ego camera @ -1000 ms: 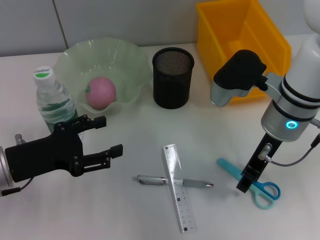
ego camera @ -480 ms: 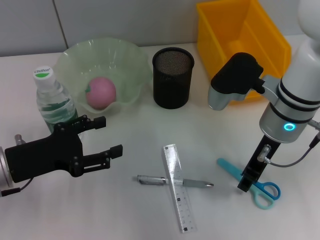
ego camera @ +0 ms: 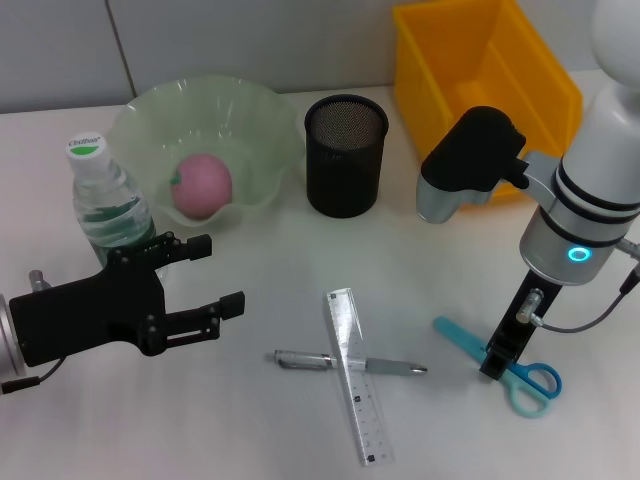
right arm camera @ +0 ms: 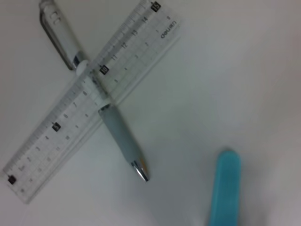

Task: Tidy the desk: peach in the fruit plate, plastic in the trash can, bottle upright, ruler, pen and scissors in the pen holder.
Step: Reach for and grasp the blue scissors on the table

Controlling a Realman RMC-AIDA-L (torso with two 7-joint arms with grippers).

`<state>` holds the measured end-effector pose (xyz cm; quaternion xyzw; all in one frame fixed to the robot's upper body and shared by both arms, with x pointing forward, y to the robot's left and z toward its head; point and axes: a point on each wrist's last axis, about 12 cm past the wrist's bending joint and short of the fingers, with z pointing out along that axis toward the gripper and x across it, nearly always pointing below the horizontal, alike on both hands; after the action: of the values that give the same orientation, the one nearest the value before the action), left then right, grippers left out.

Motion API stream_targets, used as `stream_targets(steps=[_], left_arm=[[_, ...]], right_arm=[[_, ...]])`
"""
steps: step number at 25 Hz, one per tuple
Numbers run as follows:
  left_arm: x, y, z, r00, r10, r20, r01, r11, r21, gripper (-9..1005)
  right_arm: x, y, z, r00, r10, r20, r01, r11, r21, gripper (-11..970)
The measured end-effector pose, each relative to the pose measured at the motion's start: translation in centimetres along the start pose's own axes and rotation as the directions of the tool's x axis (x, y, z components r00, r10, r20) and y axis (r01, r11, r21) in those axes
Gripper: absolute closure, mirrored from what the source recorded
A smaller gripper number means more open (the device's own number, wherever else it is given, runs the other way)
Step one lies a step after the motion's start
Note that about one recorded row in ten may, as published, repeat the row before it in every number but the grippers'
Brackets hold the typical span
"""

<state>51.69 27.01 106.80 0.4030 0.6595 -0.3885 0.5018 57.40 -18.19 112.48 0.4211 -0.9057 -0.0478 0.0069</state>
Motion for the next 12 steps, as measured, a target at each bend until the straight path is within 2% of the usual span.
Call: stream_targets(steps=[12], left_arm=[[-0.09,0.08,-0.01,1.0,0.002,0.002,-0.002,1.0,-0.002,162]], right_arm=[[0.15,-0.07,0.13,1.0,0.003,-0.001,-0.003,1.0,0.001,635]])
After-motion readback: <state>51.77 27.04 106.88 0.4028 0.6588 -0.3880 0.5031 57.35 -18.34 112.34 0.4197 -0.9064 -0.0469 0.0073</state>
